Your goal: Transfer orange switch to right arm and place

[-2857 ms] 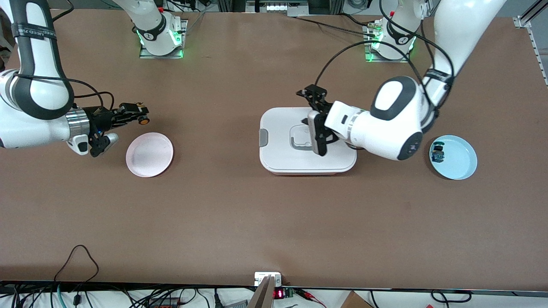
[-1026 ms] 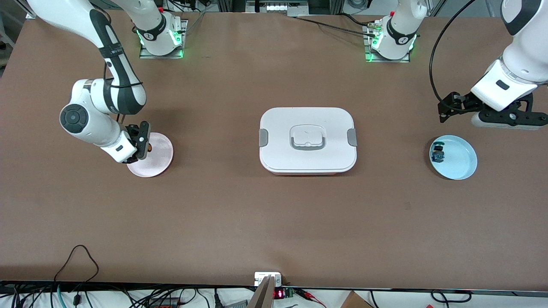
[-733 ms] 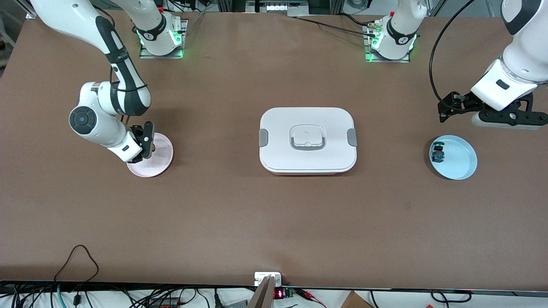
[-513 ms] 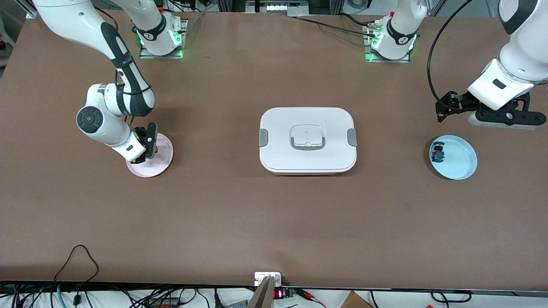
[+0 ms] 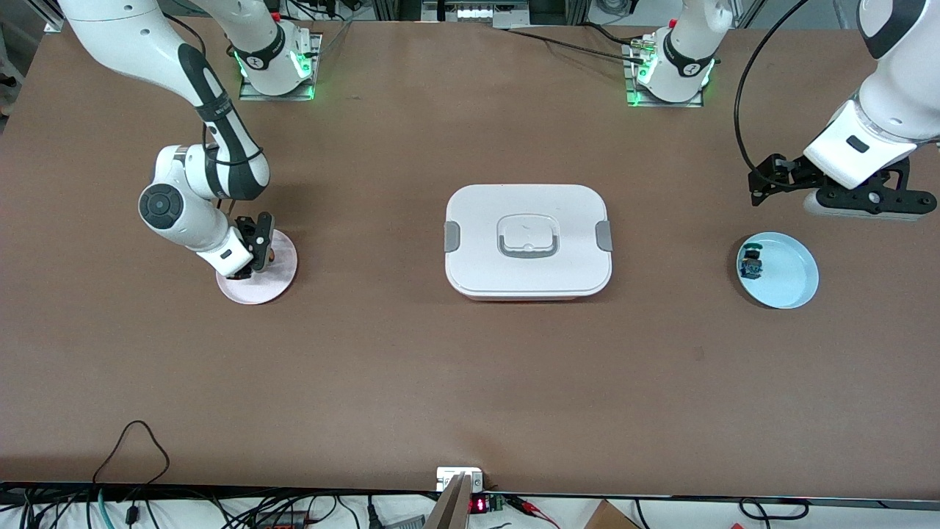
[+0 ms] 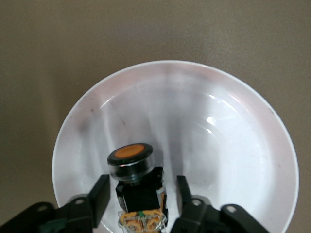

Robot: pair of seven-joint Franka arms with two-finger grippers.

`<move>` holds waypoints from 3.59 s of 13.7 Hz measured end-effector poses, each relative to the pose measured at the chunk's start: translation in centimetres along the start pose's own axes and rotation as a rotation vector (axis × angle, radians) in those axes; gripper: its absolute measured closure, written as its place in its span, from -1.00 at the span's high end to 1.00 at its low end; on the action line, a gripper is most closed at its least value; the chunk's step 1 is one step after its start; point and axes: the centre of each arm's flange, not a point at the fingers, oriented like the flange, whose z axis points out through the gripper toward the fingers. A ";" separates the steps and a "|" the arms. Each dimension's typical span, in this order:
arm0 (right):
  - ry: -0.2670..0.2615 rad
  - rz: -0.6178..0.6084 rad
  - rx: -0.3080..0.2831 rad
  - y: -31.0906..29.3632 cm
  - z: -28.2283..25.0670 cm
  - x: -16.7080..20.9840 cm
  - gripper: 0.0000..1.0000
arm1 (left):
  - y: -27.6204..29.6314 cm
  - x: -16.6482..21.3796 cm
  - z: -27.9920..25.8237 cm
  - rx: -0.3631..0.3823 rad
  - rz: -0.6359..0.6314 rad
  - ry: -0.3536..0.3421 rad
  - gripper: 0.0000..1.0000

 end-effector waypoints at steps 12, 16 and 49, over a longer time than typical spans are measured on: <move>0.045 0.050 -0.124 4.6 -20.3 -0.1 1.00 | 0.3 -0.4 0.0 0.001 0.006 -0.031 1.00; 0.065 0.193 -0.132 5.5 -27.2 -0.1 1.00 | 0.3 -0.4 -0.1 0.001 0.005 -0.030 1.00; 0.041 1.561 -0.042 0.8 -38.2 -10.1 1.00 | 0.3 -0.2 -0.5 0.001 0.005 -0.022 1.00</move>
